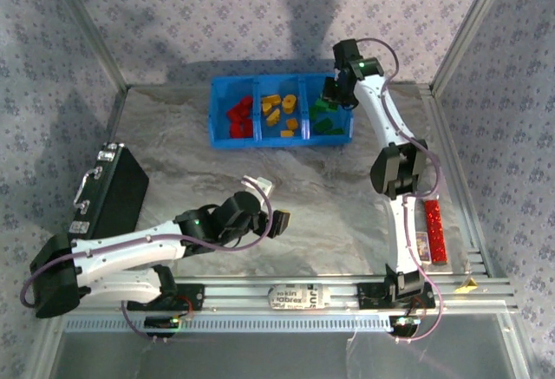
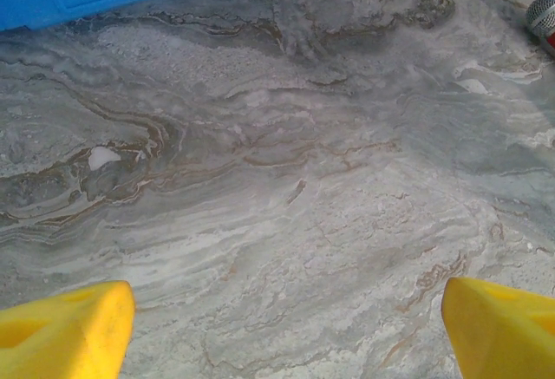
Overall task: Sort the legos into containers by color
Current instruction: Place the lego in the container.
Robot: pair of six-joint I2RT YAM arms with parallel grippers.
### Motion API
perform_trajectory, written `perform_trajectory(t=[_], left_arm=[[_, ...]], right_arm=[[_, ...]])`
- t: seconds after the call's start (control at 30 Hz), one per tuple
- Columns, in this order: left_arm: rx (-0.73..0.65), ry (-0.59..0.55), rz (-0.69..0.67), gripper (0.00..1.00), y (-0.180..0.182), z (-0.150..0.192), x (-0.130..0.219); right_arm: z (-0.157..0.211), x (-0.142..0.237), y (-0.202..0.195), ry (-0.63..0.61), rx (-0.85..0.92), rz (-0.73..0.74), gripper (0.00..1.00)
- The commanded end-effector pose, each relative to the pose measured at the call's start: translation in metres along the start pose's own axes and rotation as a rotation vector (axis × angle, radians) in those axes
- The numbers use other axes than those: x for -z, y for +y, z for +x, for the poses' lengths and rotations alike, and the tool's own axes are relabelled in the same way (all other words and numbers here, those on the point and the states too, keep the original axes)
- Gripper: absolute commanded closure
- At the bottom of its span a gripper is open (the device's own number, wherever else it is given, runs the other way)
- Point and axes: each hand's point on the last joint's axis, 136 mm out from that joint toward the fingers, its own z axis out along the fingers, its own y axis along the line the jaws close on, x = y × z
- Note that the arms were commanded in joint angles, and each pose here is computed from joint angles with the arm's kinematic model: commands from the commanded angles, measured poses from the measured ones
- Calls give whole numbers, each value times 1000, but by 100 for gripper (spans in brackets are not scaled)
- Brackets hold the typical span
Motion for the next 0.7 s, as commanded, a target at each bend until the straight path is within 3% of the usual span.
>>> perform_trajectory(t=[0.0, 0.67], left_arm=[[-3, -27, -4, 8, 0, -14, 3], [17, -20, -13, 8, 9, -12, 2]], right_arm=[[2, -14, -3, 22, 10, 4, 69], [36, -84, -13, 123, 30, 96, 64]])
